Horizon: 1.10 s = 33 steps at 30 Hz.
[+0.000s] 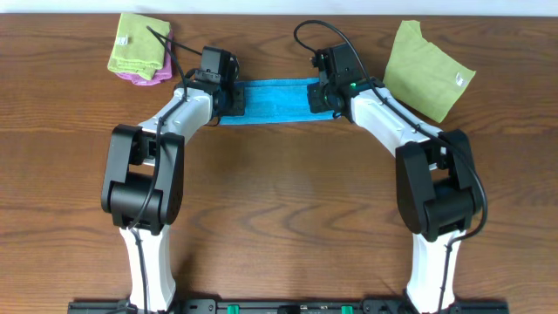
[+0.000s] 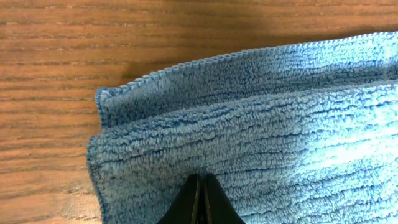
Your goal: Fold the cloth
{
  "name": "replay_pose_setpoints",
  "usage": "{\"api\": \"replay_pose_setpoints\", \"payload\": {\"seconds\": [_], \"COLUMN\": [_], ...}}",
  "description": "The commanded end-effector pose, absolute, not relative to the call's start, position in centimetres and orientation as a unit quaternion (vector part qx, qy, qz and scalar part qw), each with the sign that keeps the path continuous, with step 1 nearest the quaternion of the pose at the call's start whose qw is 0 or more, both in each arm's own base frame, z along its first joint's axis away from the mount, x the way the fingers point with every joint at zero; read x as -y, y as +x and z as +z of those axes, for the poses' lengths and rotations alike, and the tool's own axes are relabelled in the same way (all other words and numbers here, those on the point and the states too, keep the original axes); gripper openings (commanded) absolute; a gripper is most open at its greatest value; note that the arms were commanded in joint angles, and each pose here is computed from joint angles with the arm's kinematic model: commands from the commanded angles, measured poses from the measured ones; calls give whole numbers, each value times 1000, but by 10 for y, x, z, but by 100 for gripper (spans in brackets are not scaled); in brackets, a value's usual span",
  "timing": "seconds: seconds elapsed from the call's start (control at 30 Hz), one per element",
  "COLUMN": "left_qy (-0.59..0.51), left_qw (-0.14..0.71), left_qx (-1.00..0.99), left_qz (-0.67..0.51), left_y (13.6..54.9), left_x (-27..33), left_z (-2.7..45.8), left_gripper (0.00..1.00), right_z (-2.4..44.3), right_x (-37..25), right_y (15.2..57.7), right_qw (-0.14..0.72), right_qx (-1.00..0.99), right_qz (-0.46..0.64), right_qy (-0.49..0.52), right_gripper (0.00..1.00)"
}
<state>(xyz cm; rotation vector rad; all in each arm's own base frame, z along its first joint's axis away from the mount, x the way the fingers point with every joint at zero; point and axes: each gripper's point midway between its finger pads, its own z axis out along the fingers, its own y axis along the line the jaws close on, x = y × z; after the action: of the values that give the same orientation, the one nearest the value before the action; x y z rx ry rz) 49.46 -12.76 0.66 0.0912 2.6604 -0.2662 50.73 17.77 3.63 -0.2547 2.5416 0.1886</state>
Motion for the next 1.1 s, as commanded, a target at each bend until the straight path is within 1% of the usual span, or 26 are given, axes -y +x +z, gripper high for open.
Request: {"api": "replay_pose_setpoints", "payload": {"seconds": [0.0,0.3,0.5,0.67,0.8,0.9,1.07], "left_qy": [27,27,20,17,16,17,26], "left_qw": [219,222,215,177,138,117,87], "left_qx": [-971,-970,-972,-980,-986,-988,-991], "left_qz": [-96,-97,-97,-90,-89,-100,-103], "left_y": [490,492,489,471,453,444,427], "left_x": [127,127,127,123,122,125,134], "left_z": [-6,-6,-7,-15,-21,-23,-23], "left_gripper": [6,6,6,6,6,6,6], "right_z": [28,-5,-29,-37,-46,-46,-40], "right_x": [-177,-170,-165,-161,-156,-157,-164], "right_y": [514,509,494,474,444,429,416], "right_qw": [290,263,221,179,117,89,75], "right_qx": [-950,-959,-970,-979,-989,-991,-992], "right_qz": [54,35,23,16,7,0,-3], "right_qy": [-102,-100,-102,-98,-88,-96,-103], "right_gripper": [2,1,1,1,1,1,1]}}
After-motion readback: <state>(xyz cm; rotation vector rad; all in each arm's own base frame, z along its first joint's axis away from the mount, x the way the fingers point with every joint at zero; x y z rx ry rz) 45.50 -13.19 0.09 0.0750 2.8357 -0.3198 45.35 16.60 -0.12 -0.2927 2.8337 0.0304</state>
